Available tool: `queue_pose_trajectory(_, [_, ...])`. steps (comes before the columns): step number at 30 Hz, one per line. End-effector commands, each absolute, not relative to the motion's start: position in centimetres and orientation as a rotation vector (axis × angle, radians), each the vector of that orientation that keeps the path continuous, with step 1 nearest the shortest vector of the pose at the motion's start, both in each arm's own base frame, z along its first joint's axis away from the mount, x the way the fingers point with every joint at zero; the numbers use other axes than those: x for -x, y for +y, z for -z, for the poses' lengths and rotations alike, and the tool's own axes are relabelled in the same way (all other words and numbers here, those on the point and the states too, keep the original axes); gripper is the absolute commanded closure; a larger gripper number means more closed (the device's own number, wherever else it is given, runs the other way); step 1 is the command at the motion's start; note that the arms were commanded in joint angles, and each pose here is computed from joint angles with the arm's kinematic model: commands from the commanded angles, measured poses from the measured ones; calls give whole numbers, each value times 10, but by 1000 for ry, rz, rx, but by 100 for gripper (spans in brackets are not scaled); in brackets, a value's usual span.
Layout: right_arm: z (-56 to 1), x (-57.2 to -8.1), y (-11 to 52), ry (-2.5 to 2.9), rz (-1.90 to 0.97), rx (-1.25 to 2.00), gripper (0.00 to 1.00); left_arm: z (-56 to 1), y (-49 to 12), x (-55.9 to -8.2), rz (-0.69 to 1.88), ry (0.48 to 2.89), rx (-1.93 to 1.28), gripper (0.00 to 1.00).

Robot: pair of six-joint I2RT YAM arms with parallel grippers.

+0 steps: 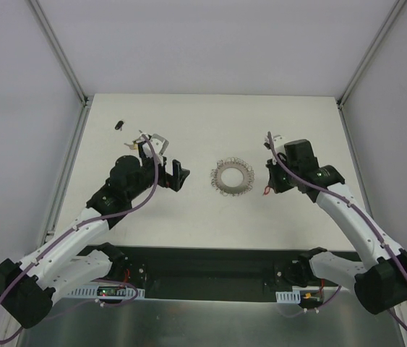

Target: Put the keys on the keyring

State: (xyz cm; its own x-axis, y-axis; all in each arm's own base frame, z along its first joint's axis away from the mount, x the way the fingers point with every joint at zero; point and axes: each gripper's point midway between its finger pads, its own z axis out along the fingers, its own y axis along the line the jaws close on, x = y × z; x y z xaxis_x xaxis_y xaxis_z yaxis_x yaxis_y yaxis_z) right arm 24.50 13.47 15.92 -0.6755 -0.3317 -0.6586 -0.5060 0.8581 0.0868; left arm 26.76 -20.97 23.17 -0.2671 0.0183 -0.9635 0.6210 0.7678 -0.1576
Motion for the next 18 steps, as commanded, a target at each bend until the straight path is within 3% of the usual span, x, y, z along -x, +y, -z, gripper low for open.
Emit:
queue_pose_trajectory(1, [-127,-252,73,2558,-2,443,99,-205,-161,-278,395,1848,-336,1])
queue_pose_trajectory(8, [-95,-282,46,2655,138,322,99,-178,-121,-272,262,1936,-277,1])
queue_pose_trajectory(18, [-55,-349,52,2620,67,239,99,-175,-105,-276,153,1941,-283,1])
